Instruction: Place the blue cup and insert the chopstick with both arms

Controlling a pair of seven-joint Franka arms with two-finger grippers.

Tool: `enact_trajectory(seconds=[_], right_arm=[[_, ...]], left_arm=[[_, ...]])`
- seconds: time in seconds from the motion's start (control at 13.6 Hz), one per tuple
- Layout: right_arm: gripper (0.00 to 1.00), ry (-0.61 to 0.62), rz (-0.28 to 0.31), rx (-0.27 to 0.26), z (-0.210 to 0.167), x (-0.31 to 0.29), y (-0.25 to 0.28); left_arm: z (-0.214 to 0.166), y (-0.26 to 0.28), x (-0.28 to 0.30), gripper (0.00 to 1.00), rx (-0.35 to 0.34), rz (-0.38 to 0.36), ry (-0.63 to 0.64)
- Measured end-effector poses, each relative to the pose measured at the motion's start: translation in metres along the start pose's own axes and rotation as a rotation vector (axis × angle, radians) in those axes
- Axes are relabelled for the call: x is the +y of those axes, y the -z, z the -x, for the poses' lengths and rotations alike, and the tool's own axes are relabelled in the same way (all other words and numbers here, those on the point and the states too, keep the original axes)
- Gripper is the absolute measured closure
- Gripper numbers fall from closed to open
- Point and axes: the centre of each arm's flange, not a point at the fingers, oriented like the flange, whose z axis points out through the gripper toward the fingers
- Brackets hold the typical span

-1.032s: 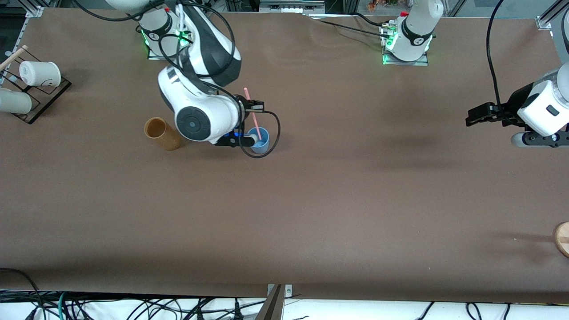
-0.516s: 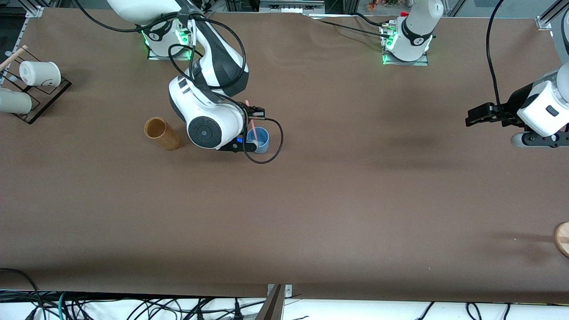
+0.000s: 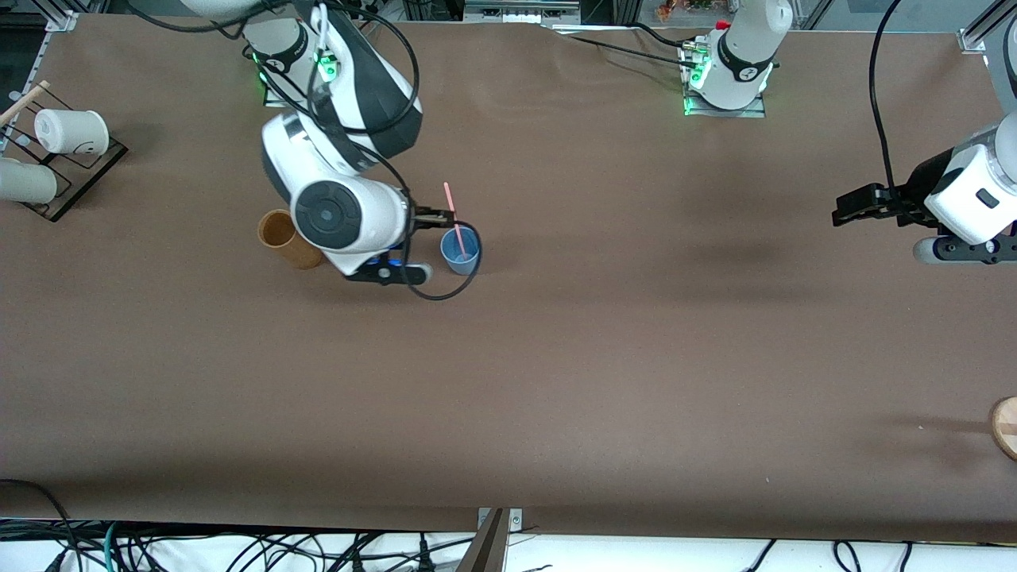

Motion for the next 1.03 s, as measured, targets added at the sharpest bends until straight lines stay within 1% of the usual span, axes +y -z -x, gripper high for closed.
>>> enact_trajectory(seconds=[0.07,0.15,0.37,0.44,0.59,0.74,0.88,1.03], right_arm=[[0.00,-0.020,0.017,0.055,-0.004,0.016,0.021],[0.00,-0.024,0.023,0.099,-0.006,0.033,0.041],[0.00,0.050,0.011,0.186,-0.005,0.088,0.096],[0.00,0.057,0.009,0.202,-0.001,0.104,0.111],[0.00,0.073,0.022,0.186,0.009,0.138,0.130],[0.00,0.101,0.033,0.174,0.008,0.174,0.140],[0.00,0.114,0.037,0.161,0.003,0.200,0.137],[0.00,0.114,0.021,0.160,-0.001,0.221,0.128]], left_arm=[[0.000,0.000,0.000,0.00,0.000,0.000,0.000],[0.000,0.000,0.000,0.00,0.000,0.000,0.000],[0.000,0.000,0.000,0.00,0.000,0.000,0.000],[0.000,0.000,0.000,0.00,-0.001,0.002,0.000],[0.000,0.000,0.001,0.00,-0.001,0.010,-0.001],[0.000,0.000,0.001,0.00,-0.001,0.011,-0.001],[0.000,0.000,0.001,0.00,-0.001,0.011,-0.001],[0.000,0.000,0.001,0.00,-0.001,0.011,0.000]])
